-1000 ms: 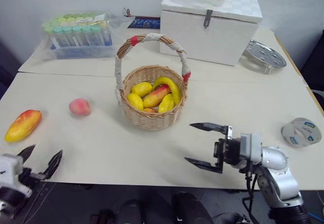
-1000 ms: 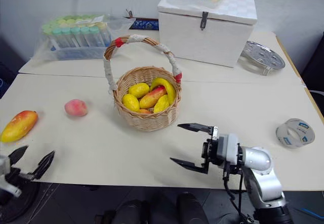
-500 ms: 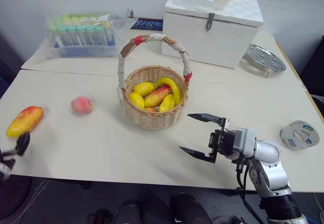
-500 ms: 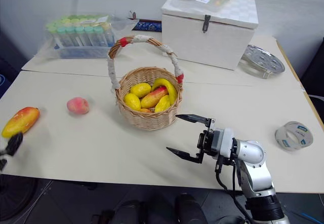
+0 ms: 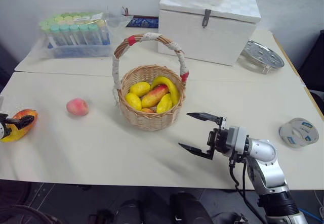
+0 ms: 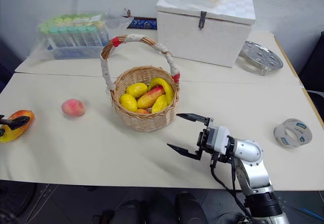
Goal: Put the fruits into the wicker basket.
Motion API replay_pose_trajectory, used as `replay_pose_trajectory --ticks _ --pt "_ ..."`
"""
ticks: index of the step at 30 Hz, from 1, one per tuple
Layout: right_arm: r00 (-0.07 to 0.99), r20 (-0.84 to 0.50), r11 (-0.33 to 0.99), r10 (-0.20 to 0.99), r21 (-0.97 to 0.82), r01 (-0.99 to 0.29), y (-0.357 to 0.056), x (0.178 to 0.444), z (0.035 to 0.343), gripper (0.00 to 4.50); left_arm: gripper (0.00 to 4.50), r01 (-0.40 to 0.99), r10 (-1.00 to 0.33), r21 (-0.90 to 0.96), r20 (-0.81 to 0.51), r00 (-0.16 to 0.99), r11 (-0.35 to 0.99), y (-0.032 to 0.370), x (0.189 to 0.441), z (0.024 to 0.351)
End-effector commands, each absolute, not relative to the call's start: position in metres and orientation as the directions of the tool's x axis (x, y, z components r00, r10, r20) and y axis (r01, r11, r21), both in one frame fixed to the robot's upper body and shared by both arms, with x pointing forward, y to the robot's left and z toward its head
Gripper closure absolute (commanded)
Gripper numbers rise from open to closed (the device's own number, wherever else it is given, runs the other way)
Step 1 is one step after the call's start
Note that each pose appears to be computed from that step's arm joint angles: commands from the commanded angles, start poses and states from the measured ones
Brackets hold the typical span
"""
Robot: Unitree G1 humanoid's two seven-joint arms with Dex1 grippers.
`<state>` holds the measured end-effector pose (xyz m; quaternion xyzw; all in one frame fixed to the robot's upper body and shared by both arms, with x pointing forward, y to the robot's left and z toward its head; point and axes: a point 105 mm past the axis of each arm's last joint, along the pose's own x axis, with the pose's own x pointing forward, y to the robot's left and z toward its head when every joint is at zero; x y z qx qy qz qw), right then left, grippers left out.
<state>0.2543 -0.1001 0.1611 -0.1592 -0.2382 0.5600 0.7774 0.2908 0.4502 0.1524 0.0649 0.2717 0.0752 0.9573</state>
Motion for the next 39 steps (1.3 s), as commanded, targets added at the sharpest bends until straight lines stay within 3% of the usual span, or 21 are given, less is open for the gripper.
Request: replay_pose_trajectory --ticks 1,3,9,10,13,15,17,18,22,28,31,38,39 --pt "0.261 0.211 0.334 0.942 -0.540 -0.772 -0.101 0.251 0.169 0.02 0.00 -0.086 0.129 0.104 -0.533 0.837 0.991 0.449 0.293 0.150" --pt "0.265 0.211 0.339 0.941 -0.544 -0.768 -0.102 0.251 0.170 0.00 0.19 -0.096 0.127 0.086 -0.534 0.836 0.992 0.450 0.295 0.150" --pt "0.280 0.212 0.351 0.936 -0.552 -0.756 -0.106 0.250 0.173 0.00 1.71 -0.072 0.087 0.049 -0.524 0.847 0.996 0.448 0.290 0.158" --pt "0.282 0.211 0.352 0.936 -0.552 -0.756 -0.106 0.249 0.173 0.00 1.81 -0.050 0.065 0.044 -0.495 0.867 0.998 0.446 0.291 0.165" --pt "0.293 0.206 0.358 0.934 -0.552 -0.753 -0.109 0.248 0.173 0.00 1.81 0.053 -0.049 0.000 -0.370 0.928 0.999 0.431 0.294 0.195" --pt "0.318 0.211 0.382 0.924 -0.551 -0.742 -0.115 0.249 0.175 0.00 1.81 0.259 -0.248 -0.013 -0.344 0.905 0.966 0.400 0.287 0.212" --pt "0.375 0.247 0.449 0.894 -0.516 -0.729 -0.125 0.250 0.181 0.00 1.81 0.564 -0.524 0.019 -0.347 0.778 0.825 0.347 0.268 0.228" --pt "0.405 0.272 0.488 0.873 -0.494 -0.720 -0.129 0.250 0.184 0.00 1.81 0.652 -0.609 0.030 -0.329 0.722 0.757 0.327 0.262 0.235" --pt "0.527 0.334 0.624 0.781 -0.421 -0.658 -0.148 0.252 0.194 0.00 1.81 0.832 -0.796 0.111 -0.247 0.553 0.544 0.258 0.257 0.255" --pt "0.621 0.341 0.706 0.706 -0.409 -0.578 -0.167 0.253 0.200 0.00 1.81 0.928 -0.930 0.141 -0.086 0.359 0.345 0.171 0.266 0.271" --pt "0.635 0.320 0.706 0.703 -0.418 -0.571 -0.170 0.250 0.195 0.00 1.81 0.904 -0.914 0.193 -0.068 0.401 0.382 0.127 0.296 0.261" --pt "0.635 0.297 0.696 0.713 -0.409 -0.590 -0.158 0.237 0.184 0.00 1.81 0.867 -0.887 0.203 0.020 0.460 0.455 0.086 0.323 0.248" --pt "0.635 0.297 0.697 0.713 -0.405 -0.592 -0.157 0.235 0.183 0.00 1.10 0.858 -0.880 0.211 0.021 0.475 0.468 0.085 0.326 0.246"
